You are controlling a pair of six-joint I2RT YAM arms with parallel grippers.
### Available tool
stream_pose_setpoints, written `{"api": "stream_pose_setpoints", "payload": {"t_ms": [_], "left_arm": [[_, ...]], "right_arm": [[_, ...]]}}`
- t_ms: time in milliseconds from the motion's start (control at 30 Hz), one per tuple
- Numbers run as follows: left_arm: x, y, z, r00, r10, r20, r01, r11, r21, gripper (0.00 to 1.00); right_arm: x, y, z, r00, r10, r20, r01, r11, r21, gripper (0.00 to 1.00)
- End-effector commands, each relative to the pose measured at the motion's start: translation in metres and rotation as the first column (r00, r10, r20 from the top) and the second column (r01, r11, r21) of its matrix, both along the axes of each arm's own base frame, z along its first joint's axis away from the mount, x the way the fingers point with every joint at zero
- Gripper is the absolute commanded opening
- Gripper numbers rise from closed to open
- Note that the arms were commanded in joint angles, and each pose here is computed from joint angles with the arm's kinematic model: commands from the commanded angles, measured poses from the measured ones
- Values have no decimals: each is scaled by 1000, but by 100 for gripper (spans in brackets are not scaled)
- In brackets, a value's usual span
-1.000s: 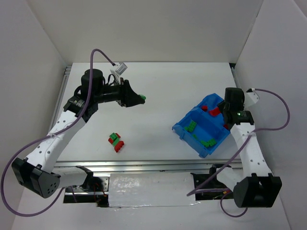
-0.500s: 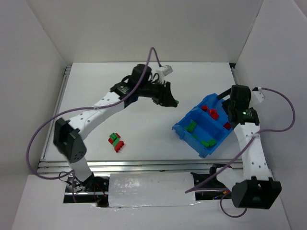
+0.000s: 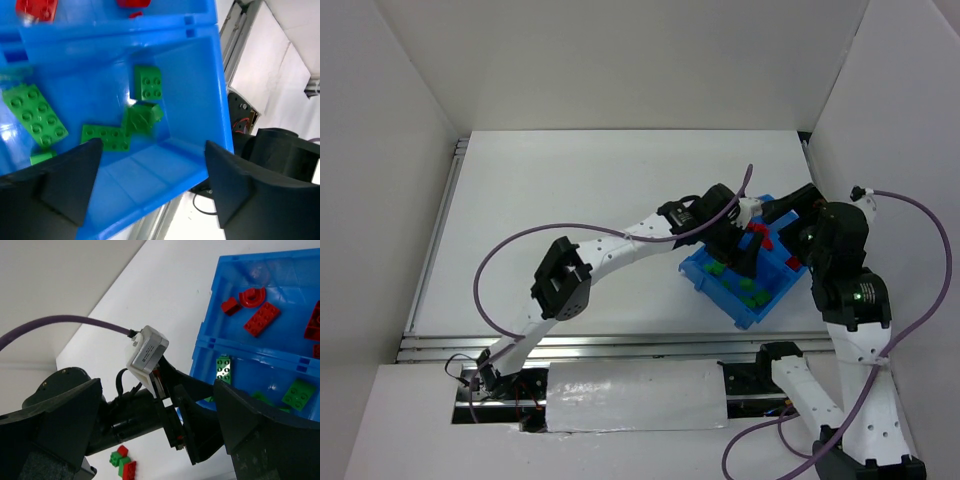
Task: Sort the legos into containers by color
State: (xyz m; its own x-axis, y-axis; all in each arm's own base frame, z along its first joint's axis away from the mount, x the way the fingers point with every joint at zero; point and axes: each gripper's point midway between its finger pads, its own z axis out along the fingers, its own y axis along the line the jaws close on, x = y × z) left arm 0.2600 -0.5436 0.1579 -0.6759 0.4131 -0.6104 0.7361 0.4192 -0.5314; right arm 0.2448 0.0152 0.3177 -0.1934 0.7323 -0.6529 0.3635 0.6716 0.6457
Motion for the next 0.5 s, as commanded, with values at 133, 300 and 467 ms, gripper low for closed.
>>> {"api": "stream_pose_setpoints", "payload": {"t_ms": [133, 300, 467], "left_arm": [[29, 27, 59, 982, 136, 132, -132, 990, -39, 100], [82, 141, 96, 837, 516, 182, -525, 851, 4, 100], [69, 391, 45, 382, 901, 207, -909, 325, 260, 100]], "right_arm": [[2, 15, 20, 995, 93, 35, -91, 994, -57, 100], [14, 54, 11, 951, 305, 45, -301, 951, -74, 99], [22, 143, -2, 792, 611, -14, -606, 782, -145, 100]]}}
